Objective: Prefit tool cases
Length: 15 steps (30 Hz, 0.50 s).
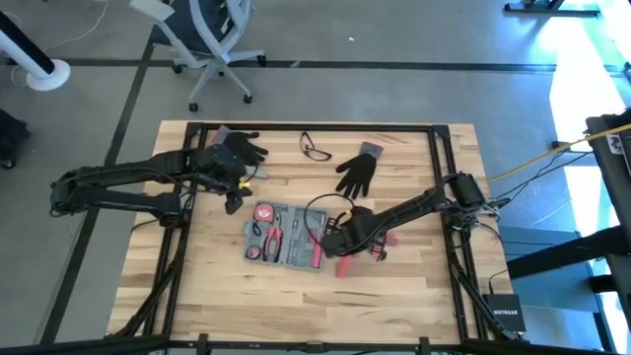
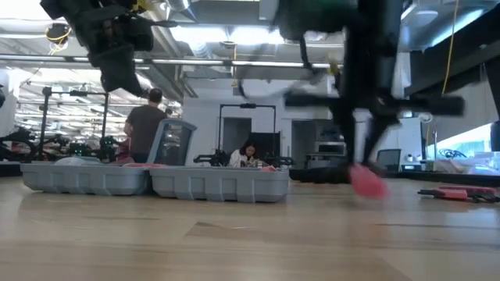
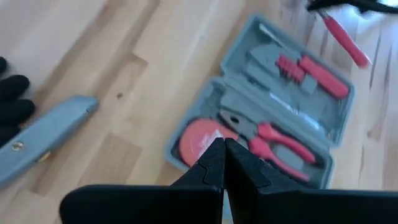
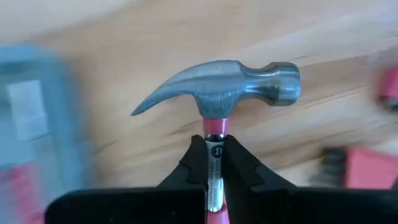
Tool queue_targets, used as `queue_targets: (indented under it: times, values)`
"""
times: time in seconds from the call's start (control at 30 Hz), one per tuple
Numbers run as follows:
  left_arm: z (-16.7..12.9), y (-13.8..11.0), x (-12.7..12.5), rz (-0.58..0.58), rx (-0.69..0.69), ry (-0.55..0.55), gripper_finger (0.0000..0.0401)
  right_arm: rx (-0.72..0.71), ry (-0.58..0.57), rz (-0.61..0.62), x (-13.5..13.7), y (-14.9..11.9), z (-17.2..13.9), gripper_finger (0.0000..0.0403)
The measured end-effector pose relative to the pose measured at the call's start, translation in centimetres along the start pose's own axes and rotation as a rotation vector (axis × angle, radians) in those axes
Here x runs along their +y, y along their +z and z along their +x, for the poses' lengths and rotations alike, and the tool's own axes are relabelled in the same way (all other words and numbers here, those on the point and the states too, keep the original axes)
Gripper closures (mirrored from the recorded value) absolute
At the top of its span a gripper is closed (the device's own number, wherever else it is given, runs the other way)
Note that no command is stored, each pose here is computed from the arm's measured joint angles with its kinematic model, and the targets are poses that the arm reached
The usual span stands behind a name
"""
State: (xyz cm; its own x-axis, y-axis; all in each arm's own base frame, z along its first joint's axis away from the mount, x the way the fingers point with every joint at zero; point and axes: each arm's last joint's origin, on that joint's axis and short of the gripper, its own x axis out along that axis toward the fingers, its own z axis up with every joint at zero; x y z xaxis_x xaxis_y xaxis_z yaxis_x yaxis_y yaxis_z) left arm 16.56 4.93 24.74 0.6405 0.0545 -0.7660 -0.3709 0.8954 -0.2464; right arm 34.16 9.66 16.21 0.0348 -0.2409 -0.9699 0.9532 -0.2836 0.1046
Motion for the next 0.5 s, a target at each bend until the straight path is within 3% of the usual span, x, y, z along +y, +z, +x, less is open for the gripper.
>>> queue_targets:
  times: [0.13,0.27,0.37,0.5]
  values:
    - [-0.2,0.5,0.7,-0.032,-0.054,0.022,0.0401,-0.004,0.144,-0.051,1.5,-1.1,-3.0,0.0391]
    - [-0.8,0.8,1.2,0.071,-0.097,0.049,0.0401,0.003,0.322,-0.062,3.6,-1.4,-5.5,0.0391]
    - [-1.4,0.9,1.1,0.149,-0.144,0.051,0.0401,0.001,0.415,-0.052,5.3,-0.8,-6.2,0.0391]
    - [-2.0,0.6,1.1,0.158,-0.175,0.052,0.0401,0.022,0.485,-0.083,8.3,0.0,-5.4,0.0391]
